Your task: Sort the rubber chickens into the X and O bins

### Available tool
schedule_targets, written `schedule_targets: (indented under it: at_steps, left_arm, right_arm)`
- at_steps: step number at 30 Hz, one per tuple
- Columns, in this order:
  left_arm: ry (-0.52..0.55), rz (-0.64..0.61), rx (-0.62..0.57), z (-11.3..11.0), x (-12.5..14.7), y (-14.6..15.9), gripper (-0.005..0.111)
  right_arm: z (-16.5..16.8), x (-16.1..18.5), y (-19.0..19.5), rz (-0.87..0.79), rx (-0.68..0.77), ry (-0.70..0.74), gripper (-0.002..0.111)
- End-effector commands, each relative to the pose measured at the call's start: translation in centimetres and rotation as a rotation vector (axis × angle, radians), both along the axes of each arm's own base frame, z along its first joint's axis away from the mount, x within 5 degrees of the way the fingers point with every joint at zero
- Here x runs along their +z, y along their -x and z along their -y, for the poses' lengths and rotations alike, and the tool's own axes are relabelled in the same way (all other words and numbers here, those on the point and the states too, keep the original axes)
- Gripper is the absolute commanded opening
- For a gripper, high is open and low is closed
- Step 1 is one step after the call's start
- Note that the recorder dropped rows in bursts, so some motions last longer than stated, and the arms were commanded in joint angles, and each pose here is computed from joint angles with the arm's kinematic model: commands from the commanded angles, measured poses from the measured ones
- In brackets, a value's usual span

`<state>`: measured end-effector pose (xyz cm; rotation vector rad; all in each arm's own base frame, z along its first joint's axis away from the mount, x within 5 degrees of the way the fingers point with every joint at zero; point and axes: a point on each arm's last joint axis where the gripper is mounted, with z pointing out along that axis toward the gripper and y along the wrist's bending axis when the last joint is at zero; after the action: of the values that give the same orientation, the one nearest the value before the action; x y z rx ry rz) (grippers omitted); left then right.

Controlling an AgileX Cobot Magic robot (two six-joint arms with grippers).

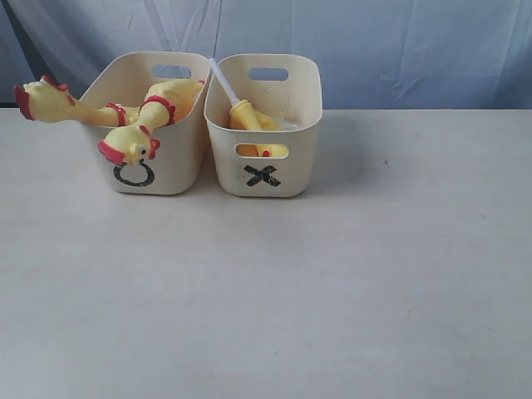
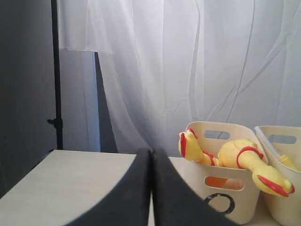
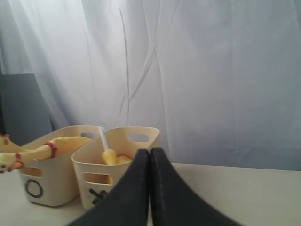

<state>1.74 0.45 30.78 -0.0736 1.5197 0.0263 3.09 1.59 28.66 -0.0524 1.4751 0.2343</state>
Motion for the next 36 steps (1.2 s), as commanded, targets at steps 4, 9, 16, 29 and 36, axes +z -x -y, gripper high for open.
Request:
schedule_targets:
  at_steps: [4, 9, 16, 29, 36]
  left_arm:
    - [0.050, 0.231, -0.054, 0.4, -1.4, -1.5, 0.000]
    - [0.044, 0.298, -0.060, 0.4, -3.1, -2.3, 0.000]
    - [0.048, 0.215, -0.059, 0.4, -6.8, -3.4, 0.000]
    - [0.057, 0.025, -0.049, 0.3, -9.6, -3.9, 0.000]
    - [0.085, -0.206, -0.039, 0.3, -11.7, -3.8, 0.000]
  right_arm:
    - [1.1, -3.2, -1.4, 0.019, -0.143, 0.184, -0.001]
    - [1.4, -5.3, -2.1, 0.025, -0.192, 0.298, -0.001]
    - [1.5, -7.7, -2.5, -0.017, -0.197, 0.337, -0.001]
    - [1.1, -9.9, -2.4, -0.256, -0.109, 0.364, -0.001]
    - [1.1, -9.9, -2.4, -0.256, -0.109, 0.364, -0.001]
